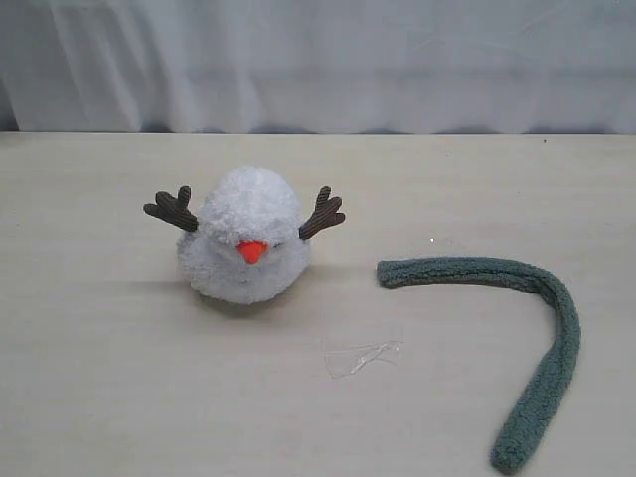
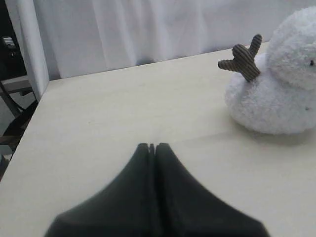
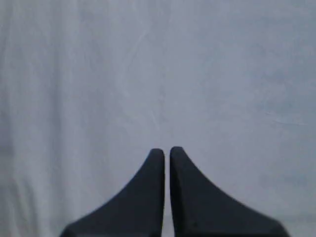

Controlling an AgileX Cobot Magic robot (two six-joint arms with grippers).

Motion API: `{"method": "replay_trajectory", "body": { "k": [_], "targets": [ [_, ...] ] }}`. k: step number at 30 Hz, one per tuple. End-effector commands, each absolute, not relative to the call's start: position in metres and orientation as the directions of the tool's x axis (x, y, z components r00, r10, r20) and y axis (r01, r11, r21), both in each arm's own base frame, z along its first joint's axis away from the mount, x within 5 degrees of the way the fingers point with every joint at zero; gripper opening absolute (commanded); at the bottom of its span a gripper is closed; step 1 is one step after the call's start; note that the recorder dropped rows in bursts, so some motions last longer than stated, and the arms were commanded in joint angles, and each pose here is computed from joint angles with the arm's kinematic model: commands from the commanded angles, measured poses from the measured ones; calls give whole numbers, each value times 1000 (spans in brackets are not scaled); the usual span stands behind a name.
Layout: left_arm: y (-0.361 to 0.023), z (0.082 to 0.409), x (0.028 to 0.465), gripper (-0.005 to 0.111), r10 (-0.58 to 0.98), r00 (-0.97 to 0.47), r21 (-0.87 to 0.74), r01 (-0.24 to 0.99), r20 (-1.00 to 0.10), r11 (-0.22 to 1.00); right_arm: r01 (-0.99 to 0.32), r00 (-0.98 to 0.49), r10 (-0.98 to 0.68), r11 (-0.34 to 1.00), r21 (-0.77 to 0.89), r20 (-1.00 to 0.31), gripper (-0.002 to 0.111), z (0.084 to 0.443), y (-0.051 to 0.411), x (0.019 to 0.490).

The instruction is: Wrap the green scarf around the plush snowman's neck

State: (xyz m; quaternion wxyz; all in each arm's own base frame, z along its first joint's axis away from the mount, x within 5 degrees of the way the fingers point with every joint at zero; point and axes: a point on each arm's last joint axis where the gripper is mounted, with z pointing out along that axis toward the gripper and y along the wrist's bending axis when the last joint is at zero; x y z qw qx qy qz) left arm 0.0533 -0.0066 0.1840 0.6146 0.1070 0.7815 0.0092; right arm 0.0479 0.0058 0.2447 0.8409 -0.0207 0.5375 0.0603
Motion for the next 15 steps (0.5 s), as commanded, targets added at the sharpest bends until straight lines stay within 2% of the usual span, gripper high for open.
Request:
{"method": "replay_trajectory", "body": {
  "k": [1,3,5,7,12,14,15],
  "targets": [
    [-6,184,54,0,176,-212,146,151,-961,978,-284,534,320,940,190,-783,4,259,8,38],
    [-6,184,54,0,176,-212,146,151,-961,978,-288,582,289,947,139,-760,6,263,9,35],
    [-6,184,54,0,176,-212,146,151,-961,978,-288,572,296,946,150,-765,16,278,9,35],
    [-6,184,54,0,176,-212,146,151,-961,978,-276,551,290,948,157,-782,32,298,8,36],
    [-6,184,54,0,176,-212,146,151,-961,978,-208,405,254,961,182,-878,95,350,7,48],
    [-6,184,54,0,176,-212,146,151,-961,978,-144,304,168,981,129,-938,106,366,6,58],
    [-6,184,54,0,176,-212,146,151,-961,978,-107,236,130,988,108,-963,107,373,5,63]
  ]
}}
